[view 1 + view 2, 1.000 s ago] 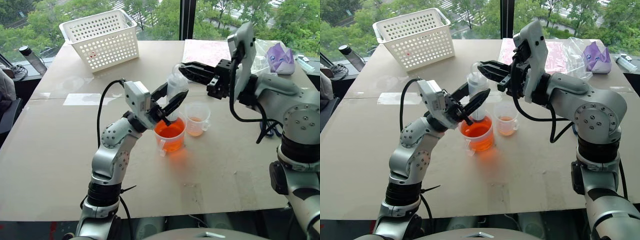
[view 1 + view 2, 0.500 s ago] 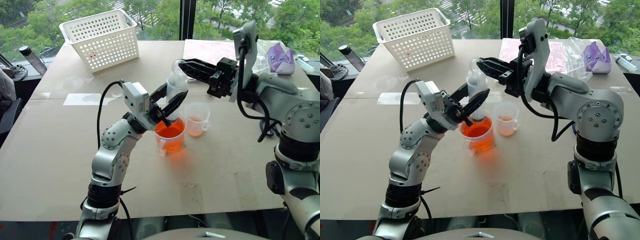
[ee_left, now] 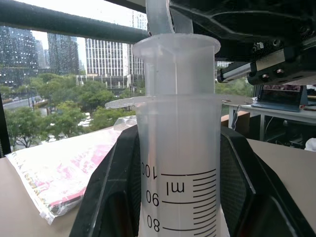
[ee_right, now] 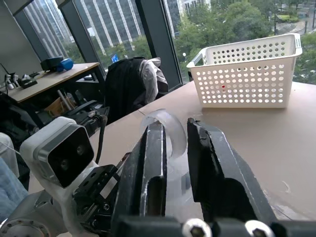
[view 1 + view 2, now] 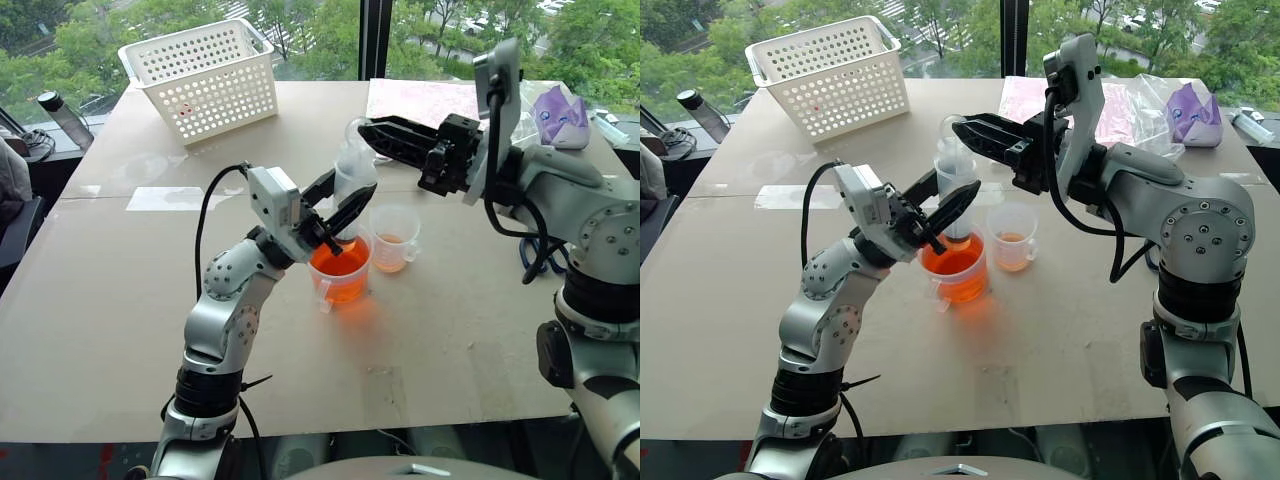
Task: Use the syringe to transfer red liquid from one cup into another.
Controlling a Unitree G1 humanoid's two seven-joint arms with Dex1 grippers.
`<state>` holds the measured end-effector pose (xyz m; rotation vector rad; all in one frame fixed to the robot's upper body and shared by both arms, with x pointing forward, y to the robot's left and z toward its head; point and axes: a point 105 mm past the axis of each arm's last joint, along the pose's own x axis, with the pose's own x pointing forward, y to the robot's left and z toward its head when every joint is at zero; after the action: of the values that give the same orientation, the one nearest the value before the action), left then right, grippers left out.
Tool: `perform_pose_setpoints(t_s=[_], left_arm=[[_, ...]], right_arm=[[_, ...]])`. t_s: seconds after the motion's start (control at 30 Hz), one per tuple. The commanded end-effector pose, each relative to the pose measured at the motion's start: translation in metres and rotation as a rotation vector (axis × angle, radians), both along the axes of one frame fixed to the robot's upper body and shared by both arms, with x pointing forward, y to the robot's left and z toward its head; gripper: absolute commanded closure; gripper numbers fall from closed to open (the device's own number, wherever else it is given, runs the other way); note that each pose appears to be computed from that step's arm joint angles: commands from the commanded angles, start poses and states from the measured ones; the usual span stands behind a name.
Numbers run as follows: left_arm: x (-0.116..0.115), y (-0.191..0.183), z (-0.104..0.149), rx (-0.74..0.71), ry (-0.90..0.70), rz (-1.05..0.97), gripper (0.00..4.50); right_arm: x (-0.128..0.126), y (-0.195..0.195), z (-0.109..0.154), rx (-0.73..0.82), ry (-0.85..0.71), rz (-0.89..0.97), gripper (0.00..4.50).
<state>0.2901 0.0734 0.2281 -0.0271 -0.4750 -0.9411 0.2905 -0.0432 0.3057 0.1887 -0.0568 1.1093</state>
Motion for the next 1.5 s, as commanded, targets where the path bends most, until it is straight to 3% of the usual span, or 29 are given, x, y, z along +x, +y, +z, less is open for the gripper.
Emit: perform_pose_setpoints(t_s=[0.03,0.1,0.33,0.5,0.8,1.27,1.5], left_arm=[[-0.005,0.004,0.010,-0.028,-0.009,-0.047,3.07],[-0.006,0.008,0.012,-0.034,0.003,-0.069,3.07],[-0.003,0.018,0.013,-0.061,0.054,-0.131,3.07],[-0.001,0.023,0.028,-0.102,0.076,-0.207,3.07],[0.010,0.030,0.039,-0.038,0.092,-0.288,3.07],[0.015,0.018,0.089,-0.076,0.027,-0.346,3.07],[0.020,-0.013,0.114,-0.083,-0.061,-0.417,3.07]], right_arm=[[-0.006,-0.006,0.016,0.040,-0.078,-0.003,1.59],[-0.005,-0.007,0.015,0.041,-0.074,-0.007,0.58],[-0.008,-0.016,0.020,0.058,-0.094,0.019,0.58],[-0.007,-0.024,0.028,0.104,-0.104,0.012,0.58],[-0.002,-0.031,0.033,0.136,-0.107,-0.012,0.58],[0.003,-0.043,0.039,0.170,-0.111,-0.064,0.58],[0.013,-0.056,0.045,0.212,-0.098,-0.113,0.58]])
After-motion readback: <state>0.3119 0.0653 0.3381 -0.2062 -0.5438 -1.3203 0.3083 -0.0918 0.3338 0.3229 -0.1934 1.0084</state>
